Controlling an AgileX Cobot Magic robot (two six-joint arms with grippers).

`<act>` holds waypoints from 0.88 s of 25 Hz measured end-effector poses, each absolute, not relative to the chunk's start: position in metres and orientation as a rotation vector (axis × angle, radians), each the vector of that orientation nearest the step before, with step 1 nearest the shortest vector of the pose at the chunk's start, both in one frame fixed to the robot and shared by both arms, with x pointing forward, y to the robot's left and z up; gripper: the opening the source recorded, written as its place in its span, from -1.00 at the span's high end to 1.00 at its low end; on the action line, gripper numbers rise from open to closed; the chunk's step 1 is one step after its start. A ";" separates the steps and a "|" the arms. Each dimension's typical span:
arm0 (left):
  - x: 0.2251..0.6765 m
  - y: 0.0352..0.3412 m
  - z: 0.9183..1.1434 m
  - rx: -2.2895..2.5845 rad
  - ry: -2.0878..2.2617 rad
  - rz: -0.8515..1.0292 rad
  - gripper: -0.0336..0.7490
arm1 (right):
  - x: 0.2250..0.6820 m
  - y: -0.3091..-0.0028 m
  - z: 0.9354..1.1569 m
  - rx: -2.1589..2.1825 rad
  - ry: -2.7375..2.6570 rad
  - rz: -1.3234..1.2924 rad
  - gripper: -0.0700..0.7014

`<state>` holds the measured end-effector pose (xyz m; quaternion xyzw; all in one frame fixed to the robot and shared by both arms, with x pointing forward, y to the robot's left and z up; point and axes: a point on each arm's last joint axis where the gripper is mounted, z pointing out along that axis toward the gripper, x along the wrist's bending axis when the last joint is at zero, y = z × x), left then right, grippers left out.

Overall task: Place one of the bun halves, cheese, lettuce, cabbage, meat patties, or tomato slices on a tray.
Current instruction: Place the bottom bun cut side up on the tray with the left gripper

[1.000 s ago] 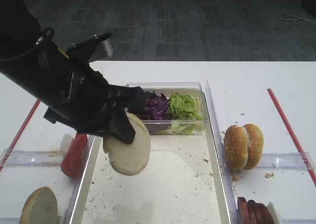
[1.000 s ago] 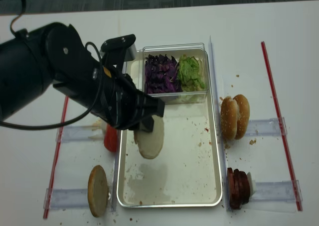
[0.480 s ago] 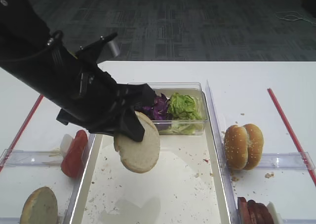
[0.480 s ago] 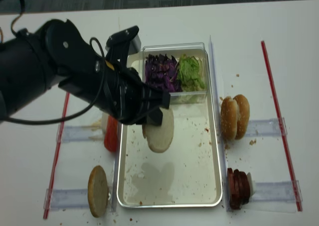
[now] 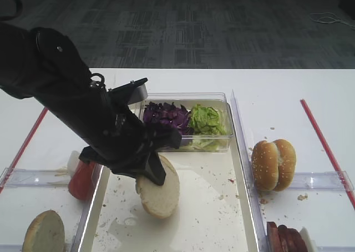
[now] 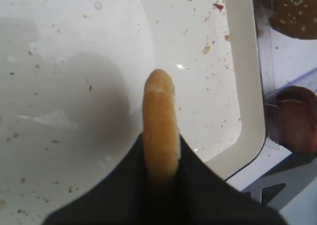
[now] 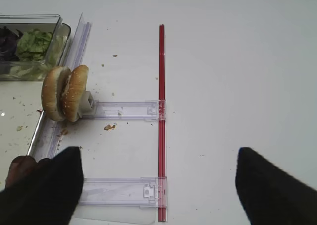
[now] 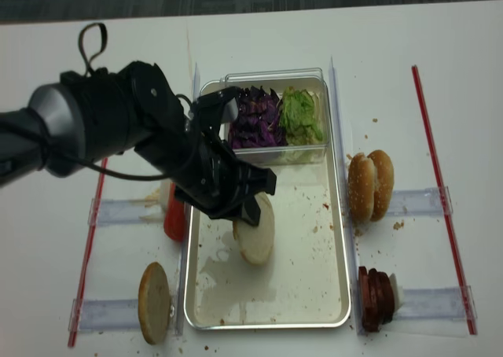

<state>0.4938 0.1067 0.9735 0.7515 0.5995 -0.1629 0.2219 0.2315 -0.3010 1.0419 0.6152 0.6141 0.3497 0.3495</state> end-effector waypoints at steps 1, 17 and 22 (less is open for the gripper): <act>0.495 0.106 0.971 2.079 1.657 -0.447 0.70 | 0.231 -0.301 1.042 1.594 1.591 0.906 -0.87; 0.503 0.114 0.968 2.052 1.679 -0.408 0.70 | 0.231 -0.301 1.042 1.594 1.591 0.906 -0.87; 0.504 0.114 0.967 2.057 1.678 -0.409 0.70 | 0.231 -0.301 1.042 1.594 1.591 0.906 -0.87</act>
